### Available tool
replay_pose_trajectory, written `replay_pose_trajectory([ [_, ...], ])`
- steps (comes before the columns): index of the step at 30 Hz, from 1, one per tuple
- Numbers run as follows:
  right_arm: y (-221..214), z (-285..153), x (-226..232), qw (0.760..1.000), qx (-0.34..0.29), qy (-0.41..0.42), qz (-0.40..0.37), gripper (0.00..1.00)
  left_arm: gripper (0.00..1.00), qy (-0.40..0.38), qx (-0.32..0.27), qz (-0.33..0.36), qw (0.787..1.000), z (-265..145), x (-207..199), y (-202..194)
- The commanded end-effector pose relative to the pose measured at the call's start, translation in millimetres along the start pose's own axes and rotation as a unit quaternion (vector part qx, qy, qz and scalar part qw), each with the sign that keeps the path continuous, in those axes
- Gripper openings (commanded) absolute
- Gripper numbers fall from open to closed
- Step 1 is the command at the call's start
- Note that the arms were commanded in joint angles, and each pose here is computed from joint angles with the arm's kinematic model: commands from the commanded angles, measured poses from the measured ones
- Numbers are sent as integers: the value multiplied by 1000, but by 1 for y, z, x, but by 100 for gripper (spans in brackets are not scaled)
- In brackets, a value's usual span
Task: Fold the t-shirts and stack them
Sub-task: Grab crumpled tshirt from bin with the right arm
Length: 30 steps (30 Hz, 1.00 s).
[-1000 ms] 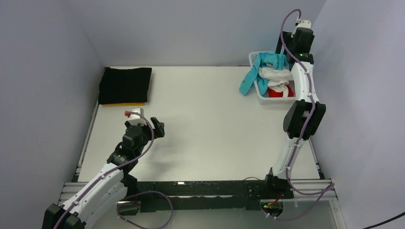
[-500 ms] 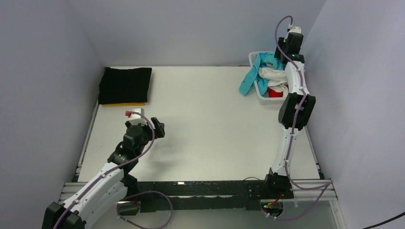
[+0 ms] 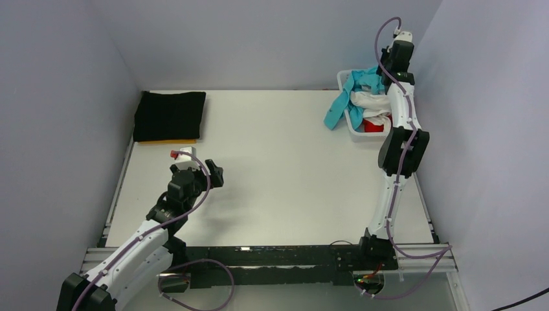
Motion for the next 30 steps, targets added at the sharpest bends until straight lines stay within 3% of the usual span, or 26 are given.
replay_pose_trajectory([
  [1, 127, -77, -35, 982, -181, -47, 26, 0, 100, -28, -30, -16, 999, -1, -18, 19],
  [9, 230, -167, -66, 924, -364, -94, 65, 0, 99, -33, -30, -21, 999, 0, -20, 20],
  [17, 306, -269, -82, 822, -553, -89, 102, 0, 99, -35, -32, -26, 999, -1, -21, 22],
  [22, 334, -319, -71, 776, -619, -15, 119, 0, 99, -37, -32, -26, 998, -2, -22, 22],
  [30, 345, -381, -18, 740, -635, 183, 123, 0, 99, -41, -37, -30, 998, -5, -22, 25],
])
Point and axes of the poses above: each gripper's point midway between its finger pads, its own z axis out along the fingers, its own x axis along the line the jaws close on, y = z × x, the point moved 5 cm from there along -z, back along the fingers, and after that the axes turned 15 degrees about -z, right-handed, at the moved point
